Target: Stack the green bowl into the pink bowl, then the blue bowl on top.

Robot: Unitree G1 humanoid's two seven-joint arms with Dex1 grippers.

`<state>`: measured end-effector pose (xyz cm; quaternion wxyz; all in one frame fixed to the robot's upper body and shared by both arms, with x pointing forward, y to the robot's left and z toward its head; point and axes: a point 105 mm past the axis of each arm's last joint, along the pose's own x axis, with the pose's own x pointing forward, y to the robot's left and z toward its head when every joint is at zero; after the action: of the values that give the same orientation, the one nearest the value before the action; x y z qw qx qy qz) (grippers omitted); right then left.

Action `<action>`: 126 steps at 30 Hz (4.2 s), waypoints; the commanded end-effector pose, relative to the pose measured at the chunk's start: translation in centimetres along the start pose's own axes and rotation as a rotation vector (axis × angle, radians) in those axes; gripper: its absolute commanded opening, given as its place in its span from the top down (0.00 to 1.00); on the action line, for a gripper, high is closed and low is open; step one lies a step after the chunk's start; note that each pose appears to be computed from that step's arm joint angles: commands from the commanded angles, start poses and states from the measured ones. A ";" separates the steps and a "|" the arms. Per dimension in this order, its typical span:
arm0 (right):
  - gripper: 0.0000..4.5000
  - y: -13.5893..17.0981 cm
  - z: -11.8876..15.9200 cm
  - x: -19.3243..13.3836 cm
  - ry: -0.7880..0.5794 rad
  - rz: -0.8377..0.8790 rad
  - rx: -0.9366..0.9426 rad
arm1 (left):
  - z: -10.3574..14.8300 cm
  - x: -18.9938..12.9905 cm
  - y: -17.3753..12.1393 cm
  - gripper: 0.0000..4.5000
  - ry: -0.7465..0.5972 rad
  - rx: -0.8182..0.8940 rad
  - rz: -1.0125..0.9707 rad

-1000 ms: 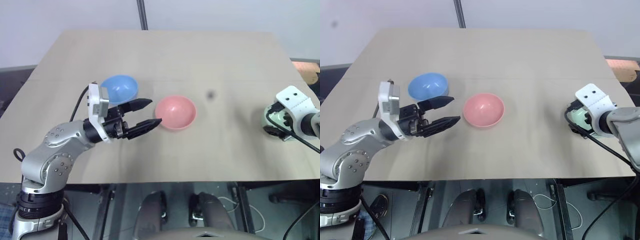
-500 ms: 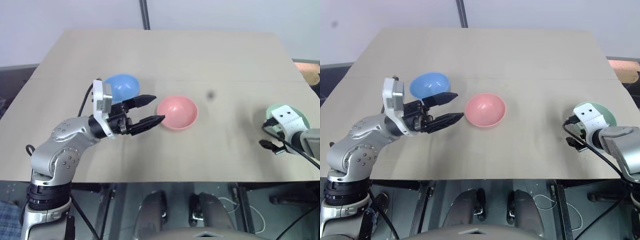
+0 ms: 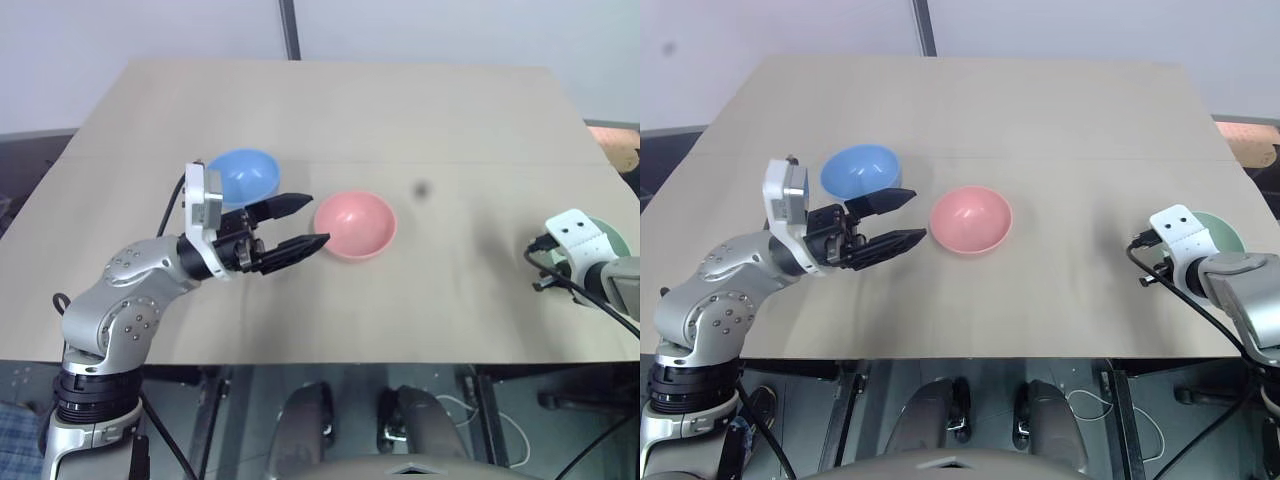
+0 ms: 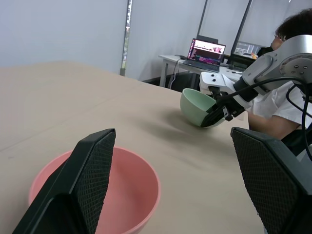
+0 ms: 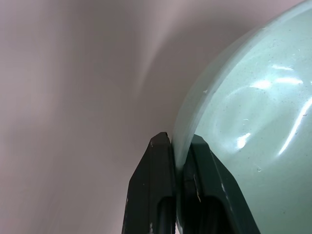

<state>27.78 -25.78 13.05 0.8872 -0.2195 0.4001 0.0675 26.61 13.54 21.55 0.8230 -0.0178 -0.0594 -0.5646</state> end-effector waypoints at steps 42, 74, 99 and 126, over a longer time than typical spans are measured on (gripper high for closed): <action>0.02 15.4 17.8 -8.8 -0.706 0.578 -0.468 | -1.9 -2.3 1.8 0.11 0.096 0.082 0.141; 0.02 5.6 11.9 -11.6 -0.970 0.518 -0.156 | -4.5 -6.1 14.3 0.11 0.588 0.393 0.621; 0.00 6.4 11.2 -11.7 -0.937 0.564 -0.202 | -4.9 -5.6 13.4 0.99 0.621 0.417 0.512; 0.00 6.5 10.7 -11.0 -0.904 0.562 -0.227 | -1.4 -3.4 11.4 0.17 0.528 0.432 0.336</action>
<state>26.04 -14.66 24.56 0.8915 -0.1333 0.0301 0.4319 36.27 20.72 18.43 0.8756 0.2789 0.0729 -0.3876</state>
